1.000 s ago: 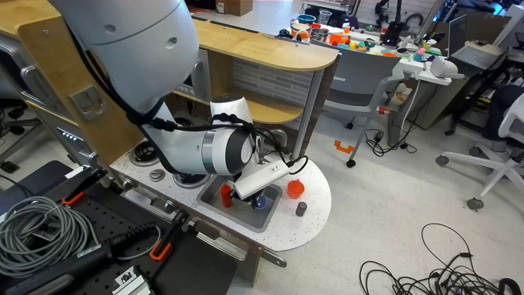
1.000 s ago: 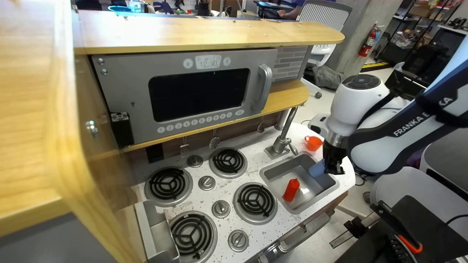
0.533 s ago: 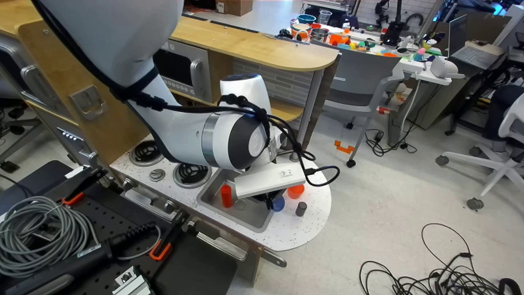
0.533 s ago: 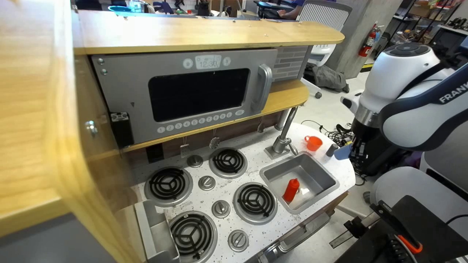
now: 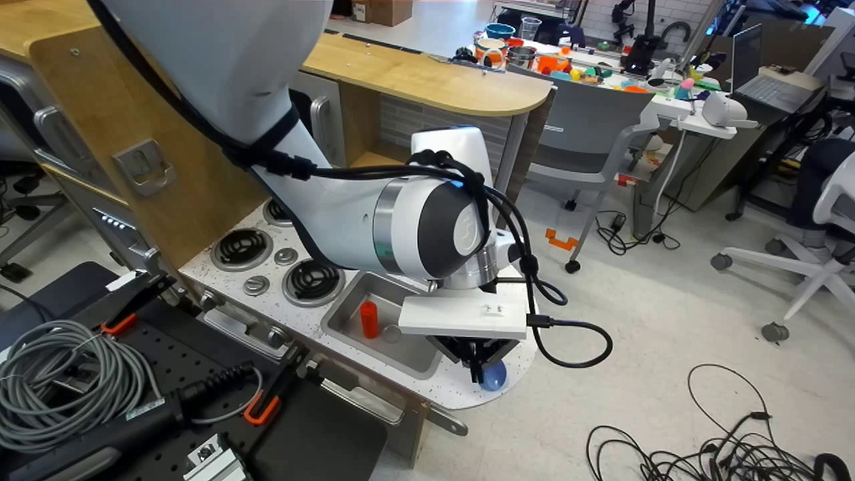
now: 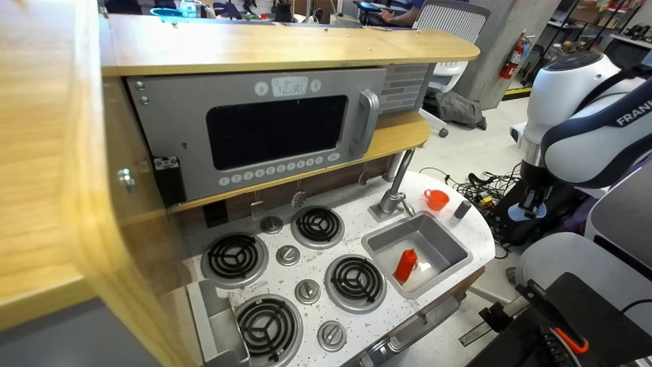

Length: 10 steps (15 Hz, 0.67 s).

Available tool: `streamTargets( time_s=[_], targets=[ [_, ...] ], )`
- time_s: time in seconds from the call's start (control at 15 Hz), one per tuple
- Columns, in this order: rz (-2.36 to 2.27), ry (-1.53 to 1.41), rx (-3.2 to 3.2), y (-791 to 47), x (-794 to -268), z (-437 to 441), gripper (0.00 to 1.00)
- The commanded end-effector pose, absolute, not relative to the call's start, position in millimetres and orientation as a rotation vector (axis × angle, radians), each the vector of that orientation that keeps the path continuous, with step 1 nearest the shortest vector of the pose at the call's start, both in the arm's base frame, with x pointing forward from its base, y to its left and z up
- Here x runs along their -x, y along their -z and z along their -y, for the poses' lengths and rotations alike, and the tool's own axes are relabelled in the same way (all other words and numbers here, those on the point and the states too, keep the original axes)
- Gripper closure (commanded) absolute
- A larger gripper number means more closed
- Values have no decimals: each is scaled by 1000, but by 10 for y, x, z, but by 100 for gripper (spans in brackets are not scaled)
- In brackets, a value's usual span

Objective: Remove the blue cup from the sink and put it on the sink counter

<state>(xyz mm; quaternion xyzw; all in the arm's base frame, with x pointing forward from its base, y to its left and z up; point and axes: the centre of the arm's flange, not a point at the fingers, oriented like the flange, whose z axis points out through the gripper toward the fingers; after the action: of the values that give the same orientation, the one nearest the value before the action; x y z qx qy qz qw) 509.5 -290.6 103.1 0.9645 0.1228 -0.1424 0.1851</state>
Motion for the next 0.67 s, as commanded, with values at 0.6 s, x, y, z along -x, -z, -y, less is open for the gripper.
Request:
streamTargets(
  time_s=[0.6],
  targets=[
    [-53,676,-2943,-790,-5597,2829,99]
  ],
)
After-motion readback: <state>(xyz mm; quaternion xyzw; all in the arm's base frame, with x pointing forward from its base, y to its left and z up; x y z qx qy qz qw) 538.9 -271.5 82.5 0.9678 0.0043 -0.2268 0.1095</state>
